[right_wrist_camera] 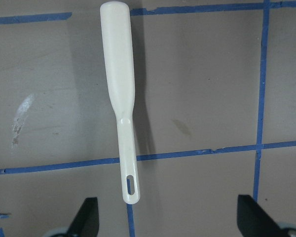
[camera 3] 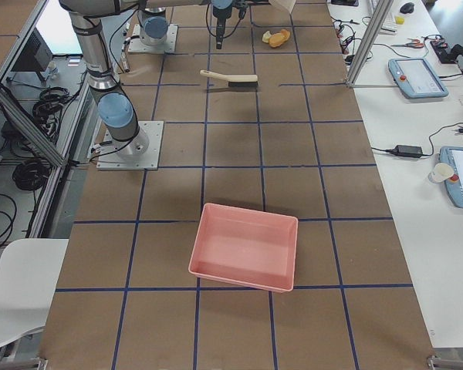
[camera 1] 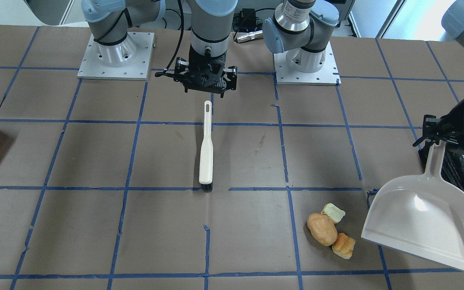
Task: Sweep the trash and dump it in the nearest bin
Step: 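Set the dustpan down beyond the bread while the right gripper grasps the brush, then lift the white brush with the right gripper and hold it above the table, then move the brush with the right gripper behind the bread pieces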
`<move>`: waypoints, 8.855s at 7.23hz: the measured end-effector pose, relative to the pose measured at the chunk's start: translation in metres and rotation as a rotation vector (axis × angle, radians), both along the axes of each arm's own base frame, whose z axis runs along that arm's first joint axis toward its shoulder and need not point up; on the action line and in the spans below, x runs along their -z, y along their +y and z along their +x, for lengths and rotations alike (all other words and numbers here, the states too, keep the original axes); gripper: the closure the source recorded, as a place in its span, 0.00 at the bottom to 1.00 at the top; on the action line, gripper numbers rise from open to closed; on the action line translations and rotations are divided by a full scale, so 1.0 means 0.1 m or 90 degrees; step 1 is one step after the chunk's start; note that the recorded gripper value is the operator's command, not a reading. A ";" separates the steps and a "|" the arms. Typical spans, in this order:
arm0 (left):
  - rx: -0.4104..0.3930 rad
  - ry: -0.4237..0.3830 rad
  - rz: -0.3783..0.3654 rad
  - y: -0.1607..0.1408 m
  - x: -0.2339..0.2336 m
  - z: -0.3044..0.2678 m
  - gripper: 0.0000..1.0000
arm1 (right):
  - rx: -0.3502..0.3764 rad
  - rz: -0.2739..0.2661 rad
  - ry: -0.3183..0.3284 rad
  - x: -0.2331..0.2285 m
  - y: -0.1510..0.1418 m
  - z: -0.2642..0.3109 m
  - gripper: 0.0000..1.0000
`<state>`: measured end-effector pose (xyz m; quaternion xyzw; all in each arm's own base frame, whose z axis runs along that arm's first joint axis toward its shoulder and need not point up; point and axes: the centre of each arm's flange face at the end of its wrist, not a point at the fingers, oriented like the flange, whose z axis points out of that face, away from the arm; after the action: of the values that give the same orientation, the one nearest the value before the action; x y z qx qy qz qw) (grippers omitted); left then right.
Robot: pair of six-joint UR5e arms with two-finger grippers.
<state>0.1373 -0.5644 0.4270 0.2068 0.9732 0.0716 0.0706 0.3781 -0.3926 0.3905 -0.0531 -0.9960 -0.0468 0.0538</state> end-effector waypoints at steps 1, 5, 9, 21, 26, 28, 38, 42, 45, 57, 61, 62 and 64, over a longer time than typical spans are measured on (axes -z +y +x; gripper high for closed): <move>0.031 0.009 0.012 0.05 0.03 0.21 1.00 | 0.025 0.002 0.008 0.08 0.04 0.08 0.00; 0.191 0.052 0.050 0.01 0.32 0.85 1.00 | 0.065 -0.001 0.020 0.31 0.12 0.18 0.00; 0.326 0.058 0.068 -0.23 0.58 1.09 1.00 | 0.071 -0.002 0.024 0.34 0.12 0.18 0.00; 0.510 -0.014 0.114 -0.56 0.91 1.60 1.00 | -0.009 -0.054 -0.004 1.27 0.49 0.04 0.00; 0.534 0.003 0.088 -0.64 0.95 1.45 1.00 | 0.005 -0.064 -0.009 1.21 0.43 -0.06 0.00; 0.541 0.010 0.077 -0.67 1.00 1.42 1.00 | 0.003 -0.058 -0.007 1.26 0.46 -0.04 0.01; 0.547 0.004 0.073 -0.71 1.05 1.44 1.00 | 0.021 -0.035 -0.041 1.63 0.72 -0.18 0.18; 0.546 0.006 0.074 -0.72 1.08 1.44 1.00 | 0.024 -0.030 -0.050 1.63 0.72 -0.18 0.63; 0.547 0.005 0.074 -0.71 1.08 1.44 1.00 | 0.025 -0.032 -0.055 1.61 0.71 -0.17 0.69; 0.553 -0.005 0.085 -0.72 1.13 1.47 1.00 | -0.020 -0.101 -0.099 0.94 0.17 0.10 0.94; 0.611 -0.004 0.104 -0.67 1.11 1.35 1.00 | -0.056 -0.128 -0.118 0.77 -0.30 0.51 0.94; 0.612 -0.004 0.104 -0.70 1.13 1.28 1.00 | -0.057 -0.132 -0.121 0.75 -0.38 0.58 0.94; 0.609 -0.001 0.103 -0.75 1.19 1.16 1.00 | -0.059 -0.130 -0.120 0.74 -0.51 0.71 0.94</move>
<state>0.2533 -0.6393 0.3082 0.6358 0.7603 0.1069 0.0799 0.4495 -0.4437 0.3161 -0.0079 -0.9976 0.0522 -0.0438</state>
